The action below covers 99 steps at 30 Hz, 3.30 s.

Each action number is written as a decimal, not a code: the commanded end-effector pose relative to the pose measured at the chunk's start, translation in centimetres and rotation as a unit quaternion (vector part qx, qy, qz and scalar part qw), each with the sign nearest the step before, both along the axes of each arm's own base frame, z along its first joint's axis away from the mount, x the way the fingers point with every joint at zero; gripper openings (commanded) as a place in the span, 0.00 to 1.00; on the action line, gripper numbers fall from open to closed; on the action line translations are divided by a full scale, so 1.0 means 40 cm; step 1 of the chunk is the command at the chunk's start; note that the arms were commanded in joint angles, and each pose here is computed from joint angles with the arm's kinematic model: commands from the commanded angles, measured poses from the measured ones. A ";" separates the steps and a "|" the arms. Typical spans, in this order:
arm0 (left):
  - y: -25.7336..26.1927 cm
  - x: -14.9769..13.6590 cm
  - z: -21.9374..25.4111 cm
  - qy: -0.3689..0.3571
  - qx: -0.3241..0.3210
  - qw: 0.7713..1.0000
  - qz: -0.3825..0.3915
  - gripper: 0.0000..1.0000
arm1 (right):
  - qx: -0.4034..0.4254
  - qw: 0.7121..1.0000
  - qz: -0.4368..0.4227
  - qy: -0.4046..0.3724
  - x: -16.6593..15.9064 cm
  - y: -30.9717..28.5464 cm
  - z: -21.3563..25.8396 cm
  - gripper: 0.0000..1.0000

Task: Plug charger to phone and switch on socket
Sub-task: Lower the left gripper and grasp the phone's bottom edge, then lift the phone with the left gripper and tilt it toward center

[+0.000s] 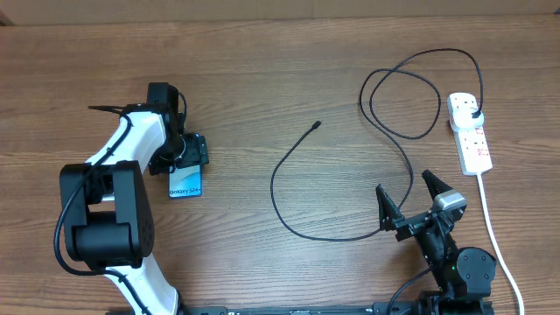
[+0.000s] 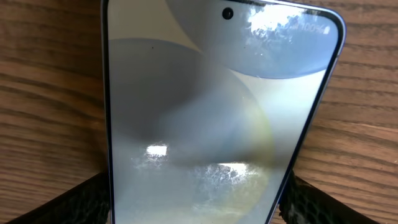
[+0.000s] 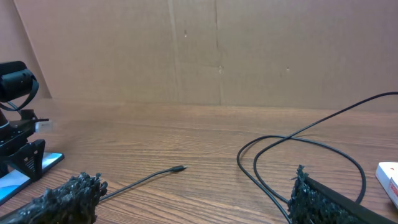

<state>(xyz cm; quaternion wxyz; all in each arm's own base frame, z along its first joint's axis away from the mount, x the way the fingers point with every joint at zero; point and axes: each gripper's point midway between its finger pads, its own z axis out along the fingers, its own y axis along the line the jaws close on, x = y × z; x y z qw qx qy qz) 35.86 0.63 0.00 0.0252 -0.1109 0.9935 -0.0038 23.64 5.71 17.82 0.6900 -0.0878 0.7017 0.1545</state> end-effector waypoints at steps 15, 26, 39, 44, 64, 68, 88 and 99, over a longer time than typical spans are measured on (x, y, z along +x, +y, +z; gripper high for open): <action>-0.021 -0.050 -0.065 0.030 -0.009 0.999 0.029 0.85 | 0.002 1.000 0.005 -0.002 -0.001 0.005 -0.004 1.00; -0.074 -0.063 -0.065 0.039 -0.012 0.999 0.000 0.80 | 0.002 1.000 0.005 -0.002 -0.001 0.005 -0.004 1.00; -0.238 -0.074 -0.065 0.028 -0.021 0.996 -0.085 0.80 | 0.002 1.000 0.005 -0.002 -0.001 0.005 -0.004 1.00; -0.241 -0.073 -0.064 0.027 -0.021 0.996 -0.087 0.84 | 0.002 1.000 0.005 -0.002 -0.001 0.005 -0.004 1.00; -0.224 -0.087 -0.135 0.055 0.000 0.992 -0.117 0.88 | 0.002 1.000 0.005 -0.002 -0.001 0.005 -0.004 1.00; -0.221 -0.097 -0.140 0.065 0.001 0.991 -0.116 0.80 | 0.002 1.000 0.005 -0.002 -0.001 0.005 -0.004 1.00; -0.248 0.065 0.123 0.028 0.010 0.992 -0.121 0.75 | 0.002 1.000 0.005 -0.002 -0.001 0.005 -0.004 1.00; -0.350 0.147 0.313 -0.034 -0.095 0.991 -0.083 0.74 | 0.002 1.000 0.005 -0.002 -0.001 0.005 -0.004 1.00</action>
